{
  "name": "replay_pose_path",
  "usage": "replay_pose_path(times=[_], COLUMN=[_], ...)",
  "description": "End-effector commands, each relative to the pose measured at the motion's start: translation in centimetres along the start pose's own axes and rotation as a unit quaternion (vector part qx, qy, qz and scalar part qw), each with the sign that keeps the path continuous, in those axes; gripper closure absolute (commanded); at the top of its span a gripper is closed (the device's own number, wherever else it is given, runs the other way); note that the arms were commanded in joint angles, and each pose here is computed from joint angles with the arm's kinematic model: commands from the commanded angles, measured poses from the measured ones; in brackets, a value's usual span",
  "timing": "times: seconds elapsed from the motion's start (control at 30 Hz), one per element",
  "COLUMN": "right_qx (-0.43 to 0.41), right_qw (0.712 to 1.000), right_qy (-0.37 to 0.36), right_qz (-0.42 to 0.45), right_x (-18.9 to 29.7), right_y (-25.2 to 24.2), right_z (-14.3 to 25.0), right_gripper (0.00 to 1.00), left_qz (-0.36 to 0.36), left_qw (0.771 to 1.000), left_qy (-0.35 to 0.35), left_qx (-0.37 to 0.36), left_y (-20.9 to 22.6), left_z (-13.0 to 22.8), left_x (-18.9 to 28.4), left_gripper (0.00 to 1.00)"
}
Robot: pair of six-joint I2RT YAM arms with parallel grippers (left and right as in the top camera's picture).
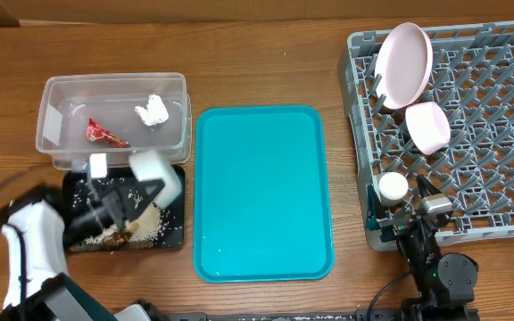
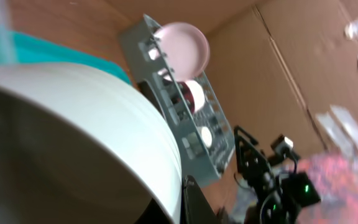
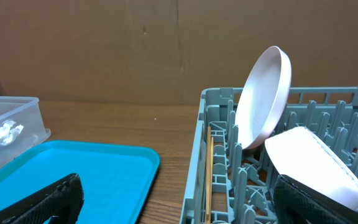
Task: Sort waste into correct bins and load items into the dishwasher
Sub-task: 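Carry the empty white bowl with the left gripper into the dish rack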
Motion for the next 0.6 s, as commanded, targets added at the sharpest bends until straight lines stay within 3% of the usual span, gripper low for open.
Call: replay_pose_path(times=[0.0, 0.17, 0.37, 0.57], right_qx=[0.002, 0.002, 0.002, 0.002], right_qw=[1.000, 1.000, 1.000, 1.000], right_qy=[0.000, 0.000, 0.000, 0.000], right_qz=[-0.001, -0.001, -0.001, -0.001], right_x=[0.0, 0.0, 0.0, 0.0], right_y=[0.0, 0.0, 0.0, 0.0], right_z=[0.3, 0.3, 0.3, 0.3], right_gripper=[0.00, 0.00, 0.00, 0.00], left_qz=[0.010, -0.048, 0.008, 0.100], left_qw=[0.999, 0.995, 0.996, 0.992], left_qy=[0.031, 0.086, 0.070, 0.060], left_qx=[0.007, 0.004, -0.063, -0.051], left_y=[-2.3, -4.5, -11.2, -15.3], left_z=[-2.7, -6.4, -7.2, -5.0], left_x=[-1.8, -8.0, -17.9, -26.1], left_gripper=[0.96, 0.96, 0.96, 0.96])
Point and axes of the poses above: each gripper's point midway between its finger pads, its own x axis back along the fingers, its own y axis along the line the jaws close on, z = x × y, the point moved 5 cm from there along x, back along the fingers, and after that the axes turned 11 degrees about x, right-handed, at the moved point
